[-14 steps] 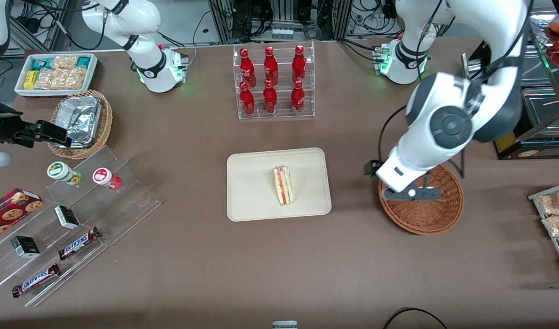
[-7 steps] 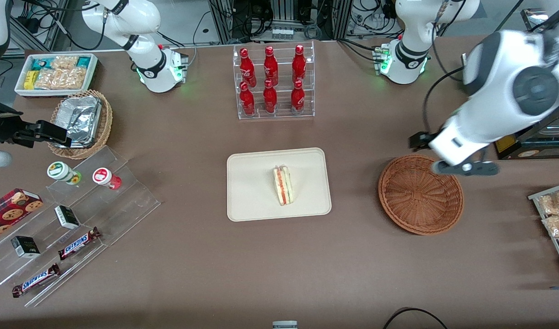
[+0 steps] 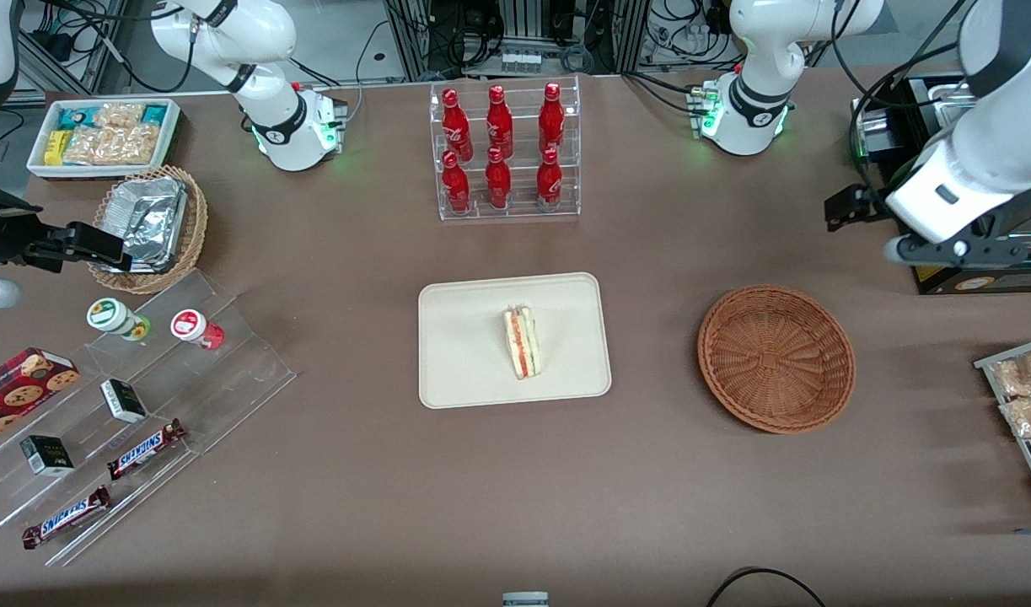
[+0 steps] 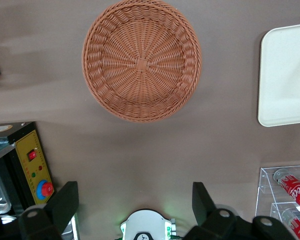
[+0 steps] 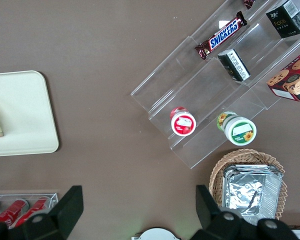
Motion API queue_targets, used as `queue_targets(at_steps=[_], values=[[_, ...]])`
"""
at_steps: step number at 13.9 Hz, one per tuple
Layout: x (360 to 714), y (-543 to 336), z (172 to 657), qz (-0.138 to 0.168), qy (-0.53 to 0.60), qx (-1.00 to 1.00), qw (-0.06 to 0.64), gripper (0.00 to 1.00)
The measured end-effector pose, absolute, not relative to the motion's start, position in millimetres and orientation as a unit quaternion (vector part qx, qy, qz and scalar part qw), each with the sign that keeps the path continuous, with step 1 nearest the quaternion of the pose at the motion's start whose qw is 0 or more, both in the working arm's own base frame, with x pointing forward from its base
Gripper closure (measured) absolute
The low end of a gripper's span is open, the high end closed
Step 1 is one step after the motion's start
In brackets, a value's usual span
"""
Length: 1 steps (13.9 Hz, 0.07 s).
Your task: Place sandwich from basket to tray
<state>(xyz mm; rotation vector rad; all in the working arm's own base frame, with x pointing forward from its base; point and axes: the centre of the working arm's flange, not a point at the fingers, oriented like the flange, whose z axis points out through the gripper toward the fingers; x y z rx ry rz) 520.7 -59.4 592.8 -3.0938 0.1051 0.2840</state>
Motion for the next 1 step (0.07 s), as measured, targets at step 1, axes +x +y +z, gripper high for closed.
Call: queue_targets(at_steps=[1], values=[[519.8, -55.7, 596.6, 0.089, 0.030, -0.995, 0.016, 0.00]])
